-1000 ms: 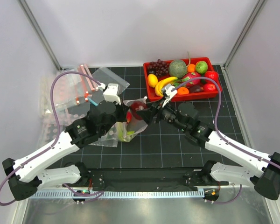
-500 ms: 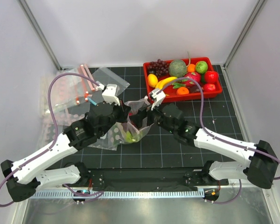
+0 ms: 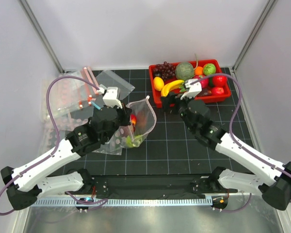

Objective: Place the food in the zip-top bag and seal the zipper
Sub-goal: Place the fake fruit in the zipper food storage bag, then pick up the fake fruit from the bin, then place the fake fruit in the zipper food storage bag.

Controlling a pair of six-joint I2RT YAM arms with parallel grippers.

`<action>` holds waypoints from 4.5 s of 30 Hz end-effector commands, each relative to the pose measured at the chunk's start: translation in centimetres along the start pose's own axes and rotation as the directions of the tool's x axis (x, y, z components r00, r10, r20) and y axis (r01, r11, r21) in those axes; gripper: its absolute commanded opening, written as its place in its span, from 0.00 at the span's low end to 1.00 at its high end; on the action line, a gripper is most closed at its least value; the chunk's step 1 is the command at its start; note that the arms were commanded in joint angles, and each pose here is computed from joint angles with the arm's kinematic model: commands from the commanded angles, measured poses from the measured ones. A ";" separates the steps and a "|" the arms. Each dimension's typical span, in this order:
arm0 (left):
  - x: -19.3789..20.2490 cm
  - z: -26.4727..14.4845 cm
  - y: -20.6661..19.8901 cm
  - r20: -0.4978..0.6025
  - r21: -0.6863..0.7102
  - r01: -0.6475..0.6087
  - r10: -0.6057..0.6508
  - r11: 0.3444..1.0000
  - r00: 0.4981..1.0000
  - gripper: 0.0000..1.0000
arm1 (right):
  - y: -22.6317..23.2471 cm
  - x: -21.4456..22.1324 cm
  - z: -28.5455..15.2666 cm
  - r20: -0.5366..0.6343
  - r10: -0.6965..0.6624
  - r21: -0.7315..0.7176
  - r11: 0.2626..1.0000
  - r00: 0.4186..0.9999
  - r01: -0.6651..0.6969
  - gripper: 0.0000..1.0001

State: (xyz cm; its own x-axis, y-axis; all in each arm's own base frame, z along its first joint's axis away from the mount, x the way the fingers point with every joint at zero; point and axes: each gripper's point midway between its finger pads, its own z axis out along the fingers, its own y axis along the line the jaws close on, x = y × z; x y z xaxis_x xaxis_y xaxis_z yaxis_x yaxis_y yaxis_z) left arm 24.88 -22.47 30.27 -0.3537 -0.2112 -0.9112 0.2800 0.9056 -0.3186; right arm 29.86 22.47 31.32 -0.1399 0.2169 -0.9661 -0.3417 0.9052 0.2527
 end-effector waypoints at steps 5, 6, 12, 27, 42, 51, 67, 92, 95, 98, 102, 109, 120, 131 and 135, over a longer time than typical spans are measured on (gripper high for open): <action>-1.5 -0.1 0.0 0.065 -0.008 0.042 -0.042 0.999 0.997 0.00 | -8.0 0.9 4.1 -0.060 0.114 0.251 0.963 0.992 -0.096 0.81; -1.5 -0.1 0.0 0.064 -0.009 0.042 -0.041 0.999 0.997 0.00 | -8.8 0.7 4.5 -0.053 0.119 0.282 0.954 0.991 -0.099 0.81; -1.6 -0.1 0.0 0.068 -0.014 0.036 -0.035 0.999 0.997 0.00 | -11.7 2.7 8.3 -0.102 0.156 0.380 0.919 0.983 -0.106 0.87; -1.8 0.1 0.9 0.086 -0.061 0.028 -0.023 0.998 0.996 0.00 | -11.6 8.1 18.6 -0.208 0.214 0.427 0.898 0.954 -0.108 0.92; -2.0 -0.2 1.1 0.093 -0.064 0.032 -0.026 0.997 0.995 0.00 | -14.7 11.3 27.1 -0.371 -0.120 0.257 0.939 0.921 0.226 0.63; -1.8 0.0 1.2 0.089 -0.075 0.023 -0.017 0.997 0.996 0.00 | -14.0 15.7 29.2 -0.428 -0.127 0.109 0.976 0.895 0.190 0.73; -2.0 -0.3 1.3 0.096 -0.069 0.029 -0.023 0.997 0.995 0.01 | -13.9 18.4 29.5 -0.500 -0.116 0.071 0.982 0.858 0.174 0.46; -1.6 1.0 2.4 0.098 -0.163 -0.020 0.036 0.986 0.995 0.00 | -1.3 -4.5 17.8 -0.134 0.096 -0.092 0.990 0.986 -0.109 0.30; -1.6 1.0 2.3 0.097 -0.160 -0.018 0.034 0.987 0.995 0.00 | 0.2 -6.2 12.8 -0.095 0.093 -0.114 0.988 0.991 -0.104 0.30; -1.7 0.8 2.1 0.098 -0.140 -0.009 0.023 0.990 0.995 0.00 | 1.4 -7.0 7.6 -0.039 0.053 -0.111 0.992 0.998 -0.057 0.29; -1.9 0.3 1.8 0.100 -0.112 0.006 0.005 0.994 0.995 0.00 | 5.0 -5.8 0.7 -0.008 0.005 -0.221 0.975 1.000 -0.007 0.29; -1.7 0.3 1.0 0.086 -0.072 0.014 -0.008 0.997 0.996 0.00 | 6.4 -2.2 -4.3 0.028 0.008 -0.377 0.926 1.000 0.004 0.27; -0.4 1.2 -1.5 0.023 0.041 -0.016 0.016 0.999 1.000 0.00 | 8.5 1.6 -4.4 -0.028 -0.060 -0.480 0.876 0.998 0.040 0.27; 0.2 1.5 -2.4 -0.005 0.074 -0.024 0.025 0.997 1.000 0.00 | 10.2 2.4 -4.8 -0.040 -0.079 -0.542 0.839 0.996 0.045 0.26; -0.3 1.1 -2.1 0.011 0.073 -0.013 0.012 0.997 1.000 0.00 | 10.0 3.1 -4.4 -0.054 -0.091 -0.527 0.848 0.994 0.049 0.26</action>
State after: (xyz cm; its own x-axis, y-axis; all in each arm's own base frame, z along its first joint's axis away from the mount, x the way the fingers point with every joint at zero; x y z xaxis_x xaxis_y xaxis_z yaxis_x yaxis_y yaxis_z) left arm 25.31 -24.51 27.80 -0.3988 -0.1294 -0.9078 0.3246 0.9060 -0.2718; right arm 21.82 30.02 29.60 -0.2017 0.0795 -0.9762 -0.7713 0.6015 0.2083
